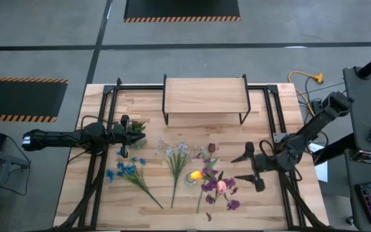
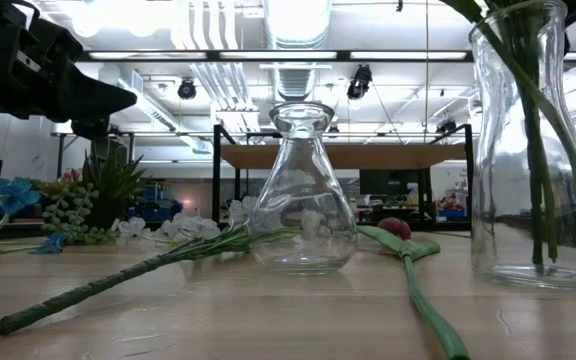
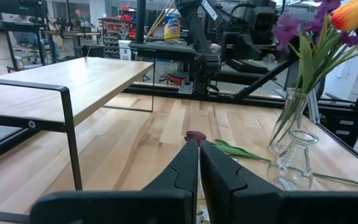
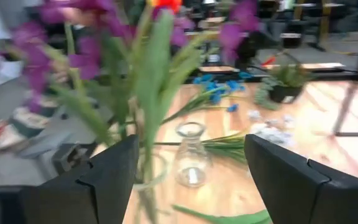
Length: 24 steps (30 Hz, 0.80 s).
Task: Pick and place flowers into a vace then onto a shelf
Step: Put the blue flower into the left transparent vase
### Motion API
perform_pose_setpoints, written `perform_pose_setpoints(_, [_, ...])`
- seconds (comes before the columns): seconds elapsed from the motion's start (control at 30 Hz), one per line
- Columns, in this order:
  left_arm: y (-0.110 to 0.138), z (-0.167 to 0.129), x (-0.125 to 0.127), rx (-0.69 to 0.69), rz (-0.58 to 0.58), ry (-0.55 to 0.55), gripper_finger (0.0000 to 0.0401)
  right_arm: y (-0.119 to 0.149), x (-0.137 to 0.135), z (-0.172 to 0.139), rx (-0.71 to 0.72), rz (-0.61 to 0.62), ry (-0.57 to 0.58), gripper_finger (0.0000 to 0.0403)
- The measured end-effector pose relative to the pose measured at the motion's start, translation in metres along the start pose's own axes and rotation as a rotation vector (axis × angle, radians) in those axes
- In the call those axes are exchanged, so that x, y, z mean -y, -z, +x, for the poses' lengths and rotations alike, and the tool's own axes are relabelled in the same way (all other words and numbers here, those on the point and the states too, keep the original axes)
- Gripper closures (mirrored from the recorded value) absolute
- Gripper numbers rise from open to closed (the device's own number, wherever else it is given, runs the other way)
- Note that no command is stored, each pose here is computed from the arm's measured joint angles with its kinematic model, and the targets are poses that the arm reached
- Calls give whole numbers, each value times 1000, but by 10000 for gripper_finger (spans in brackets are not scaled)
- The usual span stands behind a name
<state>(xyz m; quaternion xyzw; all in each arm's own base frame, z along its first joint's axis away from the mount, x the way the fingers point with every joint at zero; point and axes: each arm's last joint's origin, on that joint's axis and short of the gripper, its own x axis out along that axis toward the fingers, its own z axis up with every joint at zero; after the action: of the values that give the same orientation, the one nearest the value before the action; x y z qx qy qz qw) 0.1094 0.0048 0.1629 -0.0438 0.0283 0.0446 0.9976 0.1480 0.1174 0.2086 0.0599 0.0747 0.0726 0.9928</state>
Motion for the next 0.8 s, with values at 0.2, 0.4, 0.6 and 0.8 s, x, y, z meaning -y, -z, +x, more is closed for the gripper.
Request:
perform_pose_setpoints(0.2, [0,0,0,0,0,0,401,4,2,-5,-78,-23,-67,124])
perform_pose_setpoints(0.4, [0,0,0,0,0,0,401,10,7,-8,-141,-26,-16,135])
perform_pose_setpoints(0.6, [0,0,0,0,0,0,401,23,19,-6,-181,-46,107,166])
perform_pose_setpoints(0.8, [0,0,0,0,0,0,401,33,42,-3,-174,-8,223,220])
